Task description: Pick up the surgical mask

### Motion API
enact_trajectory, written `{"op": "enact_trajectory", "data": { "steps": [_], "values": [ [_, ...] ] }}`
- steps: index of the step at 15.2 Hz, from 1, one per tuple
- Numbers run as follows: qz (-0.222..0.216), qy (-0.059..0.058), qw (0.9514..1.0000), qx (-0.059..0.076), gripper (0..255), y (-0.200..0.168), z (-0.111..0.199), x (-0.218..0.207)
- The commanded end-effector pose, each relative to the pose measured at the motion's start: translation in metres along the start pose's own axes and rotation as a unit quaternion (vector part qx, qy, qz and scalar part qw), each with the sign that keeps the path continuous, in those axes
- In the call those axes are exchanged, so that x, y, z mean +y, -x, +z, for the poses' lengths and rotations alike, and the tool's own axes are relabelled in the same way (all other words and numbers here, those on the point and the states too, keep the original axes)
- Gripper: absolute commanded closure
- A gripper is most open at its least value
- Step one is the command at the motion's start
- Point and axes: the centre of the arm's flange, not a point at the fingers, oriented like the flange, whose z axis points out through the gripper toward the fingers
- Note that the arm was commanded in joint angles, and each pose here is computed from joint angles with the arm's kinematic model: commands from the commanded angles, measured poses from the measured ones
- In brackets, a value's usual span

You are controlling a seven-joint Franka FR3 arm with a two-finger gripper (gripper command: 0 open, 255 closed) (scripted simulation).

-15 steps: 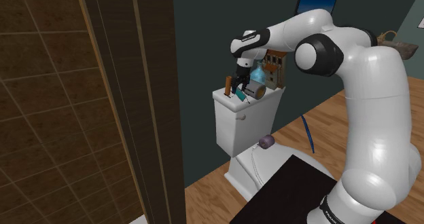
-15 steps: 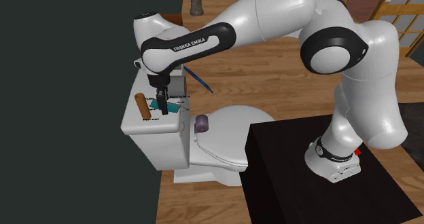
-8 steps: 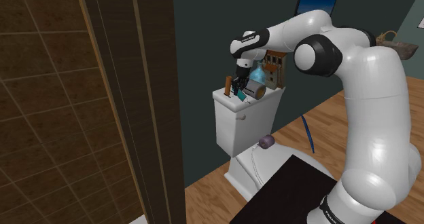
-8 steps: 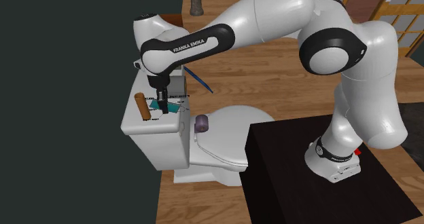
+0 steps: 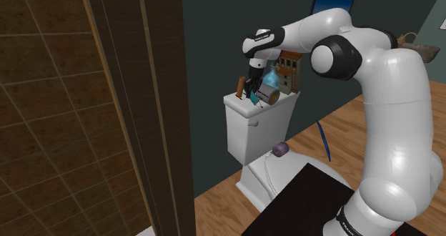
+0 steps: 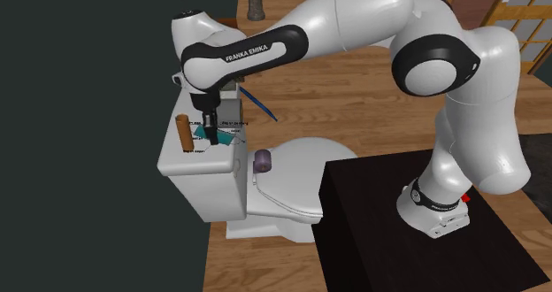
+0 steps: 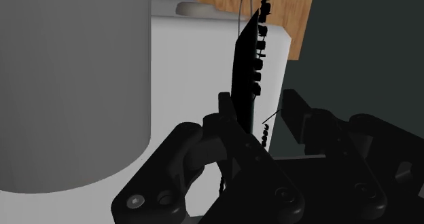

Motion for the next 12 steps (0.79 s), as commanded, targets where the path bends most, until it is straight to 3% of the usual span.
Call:
{"op": "enact_trajectory", "data": {
  "steps": [1, 12],
  "values": [
    [0.000, 0.000, 1.0000, 0.000, 255, 0.001, -0.010, -0.001],
    [0.000, 0.000, 1.0000, 0.000, 255, 0.000, -0.064, -0.008]
  ]
}}
